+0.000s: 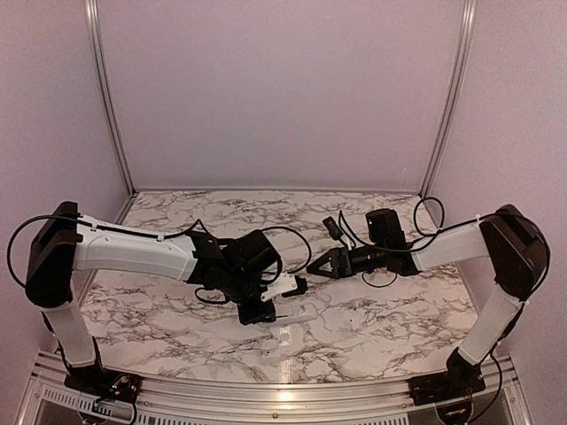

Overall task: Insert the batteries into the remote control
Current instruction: Adjust the remote control without the battery cover at the center of the board, then place the battery cover on the remote control without the battery cover.

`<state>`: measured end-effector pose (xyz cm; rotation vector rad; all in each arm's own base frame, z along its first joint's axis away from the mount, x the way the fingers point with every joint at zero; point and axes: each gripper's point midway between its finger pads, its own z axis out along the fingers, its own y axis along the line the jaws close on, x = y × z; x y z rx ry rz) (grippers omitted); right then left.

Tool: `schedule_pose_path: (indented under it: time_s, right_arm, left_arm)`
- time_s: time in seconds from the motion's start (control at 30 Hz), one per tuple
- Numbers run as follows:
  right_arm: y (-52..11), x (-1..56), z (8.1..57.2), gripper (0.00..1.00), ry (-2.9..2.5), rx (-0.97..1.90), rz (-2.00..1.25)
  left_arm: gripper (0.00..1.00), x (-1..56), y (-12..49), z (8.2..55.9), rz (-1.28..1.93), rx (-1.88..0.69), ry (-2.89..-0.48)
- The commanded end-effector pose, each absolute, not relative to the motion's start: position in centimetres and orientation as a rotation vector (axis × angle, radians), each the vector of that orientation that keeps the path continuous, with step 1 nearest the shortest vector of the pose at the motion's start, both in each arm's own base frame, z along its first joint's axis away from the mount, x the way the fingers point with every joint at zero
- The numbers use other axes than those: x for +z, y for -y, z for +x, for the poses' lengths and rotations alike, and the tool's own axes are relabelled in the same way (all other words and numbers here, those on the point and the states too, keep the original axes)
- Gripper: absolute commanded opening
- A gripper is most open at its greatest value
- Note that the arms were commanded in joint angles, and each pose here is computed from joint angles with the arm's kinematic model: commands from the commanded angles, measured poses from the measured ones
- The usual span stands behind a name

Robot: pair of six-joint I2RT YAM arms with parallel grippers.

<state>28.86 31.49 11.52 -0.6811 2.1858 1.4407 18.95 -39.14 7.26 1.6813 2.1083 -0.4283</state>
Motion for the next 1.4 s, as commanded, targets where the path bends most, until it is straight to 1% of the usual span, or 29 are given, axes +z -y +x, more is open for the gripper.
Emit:
schedule_pose_path:
  time_s: [0.0,0.27,0.53,0.93,1.37]
  right_arm:
    - [-30.4,10.9,28.2,0.67,-2.213,1.417,-0.660]
    - [-29.5,10.2,27.3,0.67,-2.228,1.413,-0.632]
    - [-29.1,9.2,27.1,0.66,-2.250,1.417,-0.612]
    - [-28.5,8.9,26.9,0.65,-2.249,1.427,-0.592]
    - [-28.6,8.8,26.8,0.65,-2.245,1.434,-0.601]
  left_arm:
    - [0.25,3.9,36.4,18.5,1.897,-0.298,-2.234]
    - [0.26,4.4,37.0,20.5,1.865,-0.264,-2.265]
    - [0.28,4.5,38.1,20.6,1.871,-0.305,-2.272]
    - [0.32,3.6,38.8,21.3,1.855,-0.284,-2.306]
    - [0.33,3.2,39.0,21.5,1.851,-0.275,-2.319]
